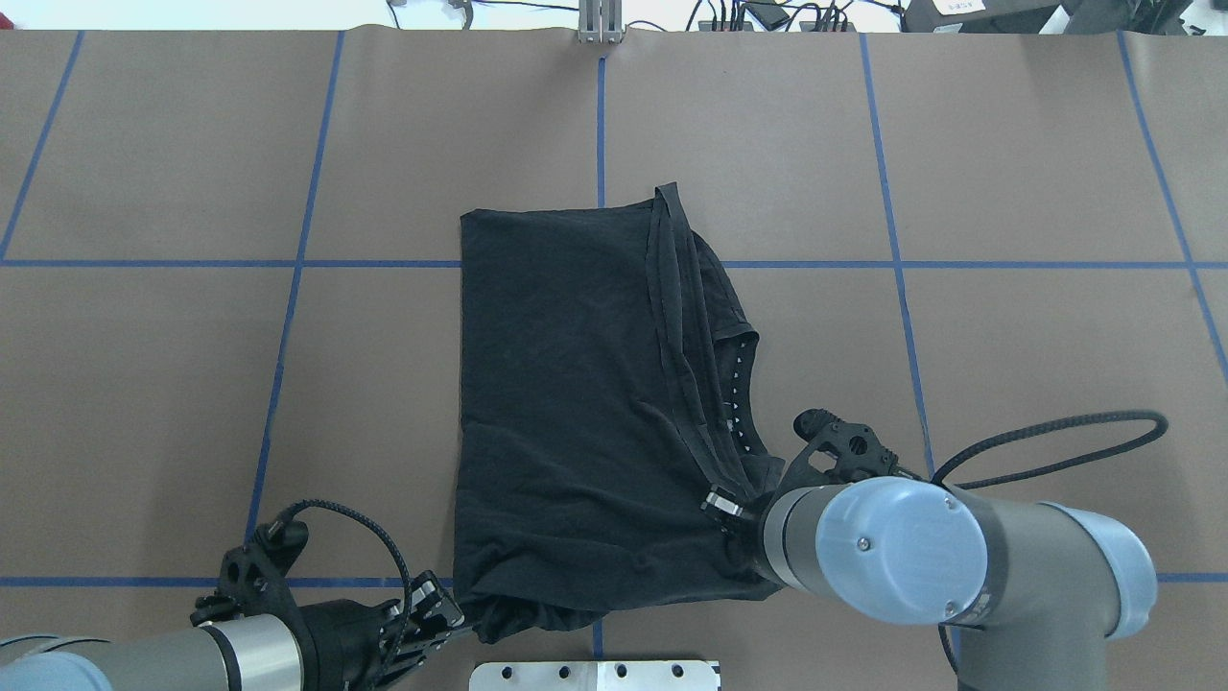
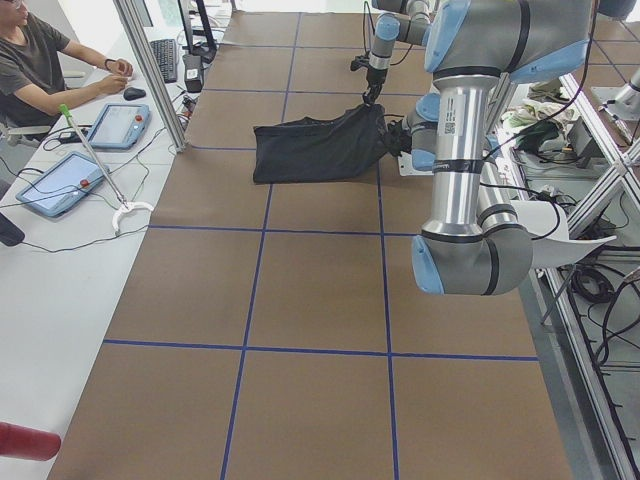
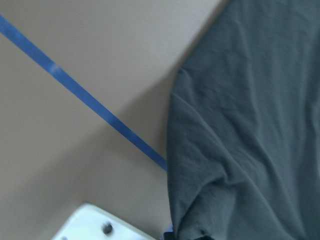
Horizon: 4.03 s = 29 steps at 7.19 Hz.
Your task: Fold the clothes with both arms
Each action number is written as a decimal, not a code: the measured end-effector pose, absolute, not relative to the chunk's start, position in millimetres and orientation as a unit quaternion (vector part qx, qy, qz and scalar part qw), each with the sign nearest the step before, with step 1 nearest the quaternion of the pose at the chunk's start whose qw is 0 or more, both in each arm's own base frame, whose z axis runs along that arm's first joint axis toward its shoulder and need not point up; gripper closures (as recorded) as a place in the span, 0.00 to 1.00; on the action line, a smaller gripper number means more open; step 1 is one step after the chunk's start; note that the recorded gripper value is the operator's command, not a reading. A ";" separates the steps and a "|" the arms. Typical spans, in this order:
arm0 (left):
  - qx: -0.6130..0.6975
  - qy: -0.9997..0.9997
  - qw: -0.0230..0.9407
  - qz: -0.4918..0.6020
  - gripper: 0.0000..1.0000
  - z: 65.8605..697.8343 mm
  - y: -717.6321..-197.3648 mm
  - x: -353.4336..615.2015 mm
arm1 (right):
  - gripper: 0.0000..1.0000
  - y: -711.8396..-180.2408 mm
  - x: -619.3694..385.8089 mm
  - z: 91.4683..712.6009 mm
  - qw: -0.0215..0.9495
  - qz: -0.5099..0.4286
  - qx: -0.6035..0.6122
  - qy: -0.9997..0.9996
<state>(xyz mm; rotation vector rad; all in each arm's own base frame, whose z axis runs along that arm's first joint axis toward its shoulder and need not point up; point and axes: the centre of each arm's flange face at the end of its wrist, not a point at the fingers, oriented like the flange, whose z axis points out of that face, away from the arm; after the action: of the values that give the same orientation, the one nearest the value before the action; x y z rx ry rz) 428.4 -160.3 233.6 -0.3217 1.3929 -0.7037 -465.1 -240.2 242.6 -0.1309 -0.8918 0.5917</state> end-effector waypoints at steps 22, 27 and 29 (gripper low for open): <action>0.115 0.577 0.755 -0.289 0.12 291.4 -635.2 353.5 | 1.00 -533.9 -568.5 224.3 0.910 0.196 0.012 -0.364; 0.115 0.575 0.755 -0.292 0.10 301.7 -628.8 346.5 | 1.00 -683.2 -584.2 247.1 0.899 0.237 0.039 -0.365; 0.117 0.575 0.755 -0.293 0.10 303.1 -626.9 344.1 | 1.00 -716.9 -566.3 266.7 0.899 0.244 0.038 -0.361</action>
<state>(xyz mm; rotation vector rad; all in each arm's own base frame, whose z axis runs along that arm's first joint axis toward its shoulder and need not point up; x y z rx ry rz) 344.1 -626.9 303.1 0.2542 1.2543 -0.6382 -566.3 -716.9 266.7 0.0785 -0.7478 0.5046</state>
